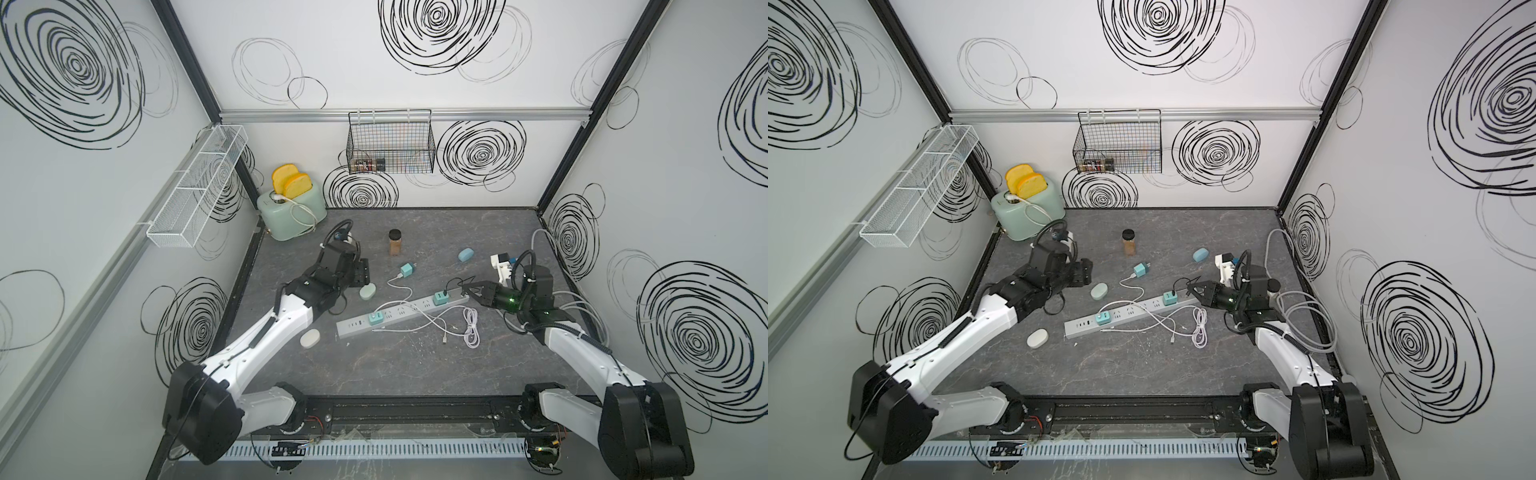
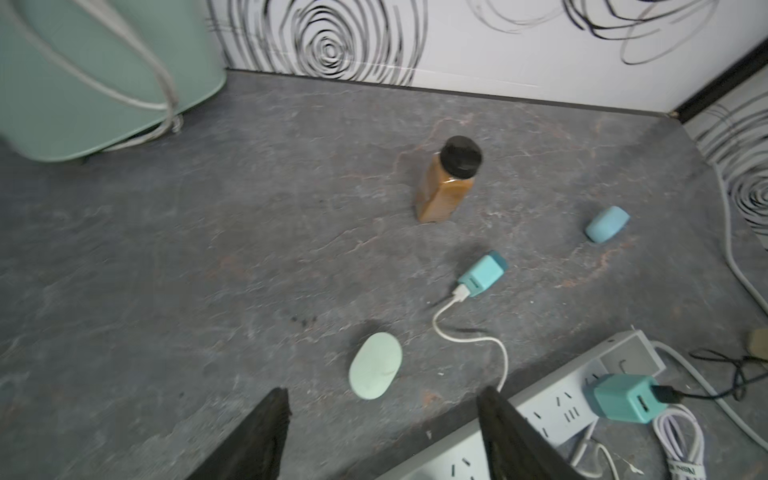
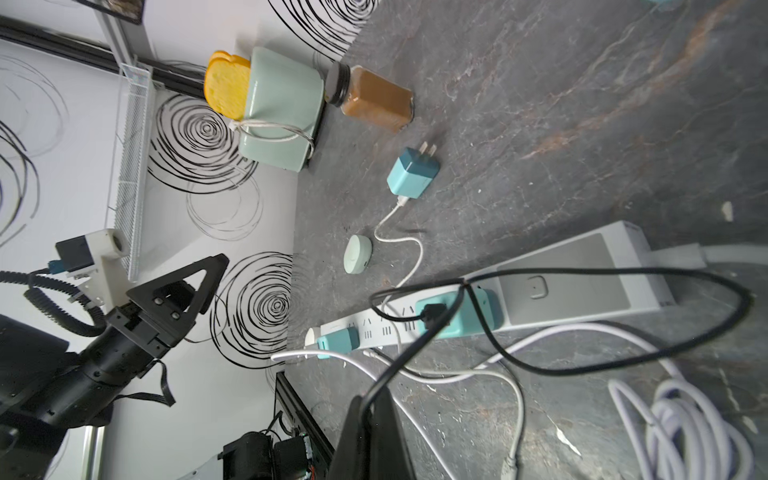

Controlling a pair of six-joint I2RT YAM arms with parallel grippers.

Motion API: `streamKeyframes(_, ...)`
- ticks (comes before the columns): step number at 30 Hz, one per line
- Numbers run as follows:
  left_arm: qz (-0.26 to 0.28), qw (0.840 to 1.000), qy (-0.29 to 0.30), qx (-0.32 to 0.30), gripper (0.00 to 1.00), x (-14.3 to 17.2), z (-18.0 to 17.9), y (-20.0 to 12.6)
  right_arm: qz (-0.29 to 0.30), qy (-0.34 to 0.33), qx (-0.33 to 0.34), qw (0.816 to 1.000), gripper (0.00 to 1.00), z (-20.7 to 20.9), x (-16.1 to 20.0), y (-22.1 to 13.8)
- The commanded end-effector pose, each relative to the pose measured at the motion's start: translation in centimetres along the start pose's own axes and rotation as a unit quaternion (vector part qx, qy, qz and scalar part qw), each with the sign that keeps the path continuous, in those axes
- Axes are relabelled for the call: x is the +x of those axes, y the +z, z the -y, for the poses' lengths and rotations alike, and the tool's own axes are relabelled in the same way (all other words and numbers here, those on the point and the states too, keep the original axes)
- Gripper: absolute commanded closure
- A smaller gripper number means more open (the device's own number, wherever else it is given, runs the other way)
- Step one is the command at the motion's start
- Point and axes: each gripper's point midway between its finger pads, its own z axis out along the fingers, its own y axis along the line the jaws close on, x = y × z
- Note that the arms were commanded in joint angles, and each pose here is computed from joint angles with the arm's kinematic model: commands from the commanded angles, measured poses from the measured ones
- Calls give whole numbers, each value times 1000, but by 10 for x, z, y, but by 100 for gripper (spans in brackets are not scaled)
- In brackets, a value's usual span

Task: Charge the bluetooth headset
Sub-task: Pick up the charging cable from the center of the board, then pick up the bluetooth headset from the center of the board.

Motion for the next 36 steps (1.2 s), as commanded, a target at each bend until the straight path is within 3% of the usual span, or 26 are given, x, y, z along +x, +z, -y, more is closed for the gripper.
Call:
streamKeyframes(1,-91,989,-48,-103,22,51,-66,4,-5,-30,15,999,100,-2,-7,8)
streamKeyframes(4,-116,981,-72,-135,20,70,-96,8,-14,-35,9,999,100,-7,-5,15)
streamKeyframes(9,-159,967,-145,-136,18,102,-119,13,-27,-49,1,998,100,-16,3,23)
streamKeyframes(14,-198,953,-143,-177,13,126,-134,7,-33,-49,-3,998,100,-17,4,25)
streamKeyframes(25,-277,926,-195,-169,14,164,-135,0,-35,-52,-25,998,100,-25,6,24)
streamKeyframes(36,-350,895,-181,-210,12,195,-141,-5,-24,-45,-28,998,100,-24,-1,15)
